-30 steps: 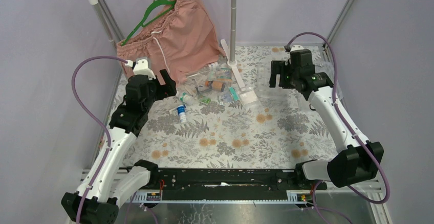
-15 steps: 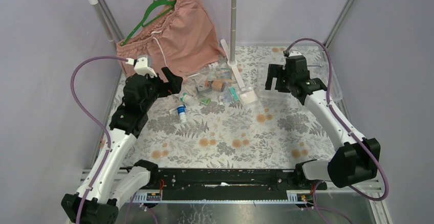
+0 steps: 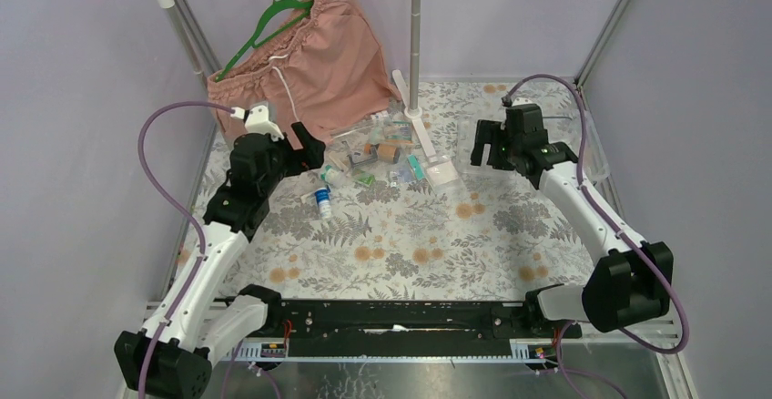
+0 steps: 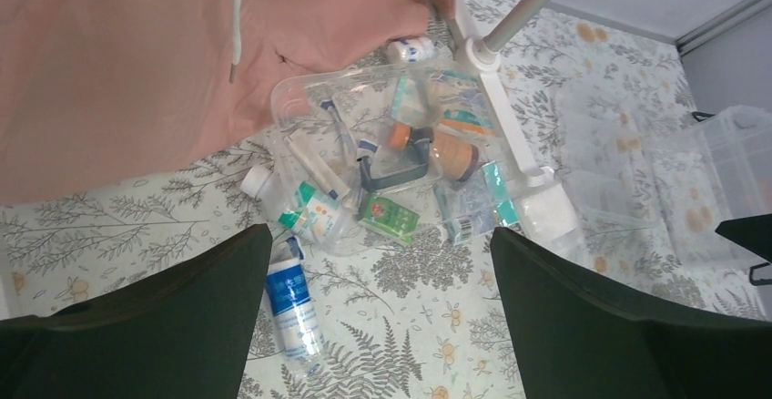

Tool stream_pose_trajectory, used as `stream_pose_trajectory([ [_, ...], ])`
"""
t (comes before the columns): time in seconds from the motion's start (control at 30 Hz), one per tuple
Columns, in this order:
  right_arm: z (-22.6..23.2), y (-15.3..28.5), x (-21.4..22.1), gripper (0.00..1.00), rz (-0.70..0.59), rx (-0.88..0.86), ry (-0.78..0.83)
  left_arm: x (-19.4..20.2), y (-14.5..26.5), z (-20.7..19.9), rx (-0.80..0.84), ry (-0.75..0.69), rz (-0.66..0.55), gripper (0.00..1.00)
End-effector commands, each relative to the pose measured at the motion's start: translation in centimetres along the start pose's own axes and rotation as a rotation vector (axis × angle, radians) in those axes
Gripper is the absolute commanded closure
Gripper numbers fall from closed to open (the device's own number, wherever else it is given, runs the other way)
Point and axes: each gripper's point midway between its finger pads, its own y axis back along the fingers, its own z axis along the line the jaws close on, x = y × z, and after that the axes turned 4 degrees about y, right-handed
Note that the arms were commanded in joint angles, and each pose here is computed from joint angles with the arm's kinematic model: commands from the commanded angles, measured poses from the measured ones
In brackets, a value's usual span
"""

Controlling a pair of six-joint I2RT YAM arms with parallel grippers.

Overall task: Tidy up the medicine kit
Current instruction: Adjust the medicine box at the center of the board, then pick up the medical item at the center of the board.

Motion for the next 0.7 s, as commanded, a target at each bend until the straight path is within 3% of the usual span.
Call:
stream_pose_trajectory([
  [0.0,2.3,-1.2,0.8,0.13,0.054,-0.125,0.019,0.0,-0.6,1.3,-0.047,-0.027,-0.029,0.01],
  [0.33,7.4,-5.1,2.2,0.27,0.162,-0.169,0.115,1.0,-0.6,1.7,-0.043,-0.028,0.002,0.01],
  [0.53,11.2,-6.4,4.0,0.22,0.208,-0.243,0.195,1.1,-0.6,1.7,-0.044,-0.028,0.009,0.01],
  [0.67,11.1,-7.8,4.4,0.22,0.218,-0.194,0.217,1.2,-0.6,1.8,-0.046,-0.031,0.015,0.01],
])
